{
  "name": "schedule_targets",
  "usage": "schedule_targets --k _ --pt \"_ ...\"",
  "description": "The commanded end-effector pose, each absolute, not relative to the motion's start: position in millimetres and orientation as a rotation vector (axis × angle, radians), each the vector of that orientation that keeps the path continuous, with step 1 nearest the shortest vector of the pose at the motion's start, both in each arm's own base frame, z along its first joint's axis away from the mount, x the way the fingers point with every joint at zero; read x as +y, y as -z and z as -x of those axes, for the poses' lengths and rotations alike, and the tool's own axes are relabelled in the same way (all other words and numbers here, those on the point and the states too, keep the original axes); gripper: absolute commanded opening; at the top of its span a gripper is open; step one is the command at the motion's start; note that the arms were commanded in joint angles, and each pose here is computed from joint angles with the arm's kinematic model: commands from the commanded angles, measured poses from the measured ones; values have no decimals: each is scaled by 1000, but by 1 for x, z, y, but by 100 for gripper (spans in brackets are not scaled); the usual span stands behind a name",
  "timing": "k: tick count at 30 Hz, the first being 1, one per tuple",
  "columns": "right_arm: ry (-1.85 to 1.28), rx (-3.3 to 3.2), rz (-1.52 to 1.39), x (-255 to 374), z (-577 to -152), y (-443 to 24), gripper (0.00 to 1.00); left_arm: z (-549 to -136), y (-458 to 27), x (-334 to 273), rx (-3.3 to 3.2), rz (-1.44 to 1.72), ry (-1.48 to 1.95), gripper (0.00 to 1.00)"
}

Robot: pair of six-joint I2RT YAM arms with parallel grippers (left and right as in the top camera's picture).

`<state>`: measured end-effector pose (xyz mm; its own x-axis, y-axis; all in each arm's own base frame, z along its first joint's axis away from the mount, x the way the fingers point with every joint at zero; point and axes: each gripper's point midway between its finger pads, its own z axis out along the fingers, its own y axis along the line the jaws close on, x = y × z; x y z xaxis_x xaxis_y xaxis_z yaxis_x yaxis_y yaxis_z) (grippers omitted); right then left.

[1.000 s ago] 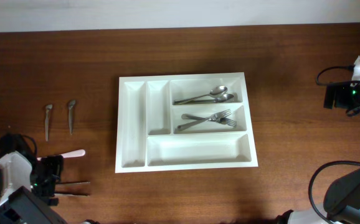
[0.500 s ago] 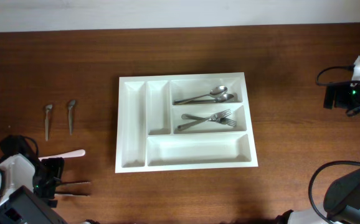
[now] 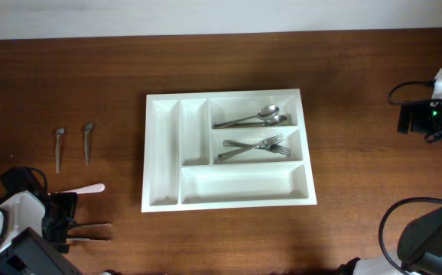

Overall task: Pack container
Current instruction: 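Lower the left gripper and grasp the two metal sticks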

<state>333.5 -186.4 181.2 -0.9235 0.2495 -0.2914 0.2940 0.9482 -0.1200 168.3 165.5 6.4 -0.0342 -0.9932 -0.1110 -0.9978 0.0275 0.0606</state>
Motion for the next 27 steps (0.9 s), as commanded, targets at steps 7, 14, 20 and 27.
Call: schedule_targets --k 7,14,20,27 --pt "221 2832 -415 -185 -333 -178 99 -147 1 169 2188 2219 -215 99" --pt "221 2832 -415 -185 -333 -178 99 -138 2 177 2193 2217 -218 99" --pt "221 2832 -415 -185 -333 -178 99 -140 2 179 2212 2188 -217 99" --pt "221 2832 -415 -185 -333 -178 99 -137 1 185 2199 2180 -281 99"
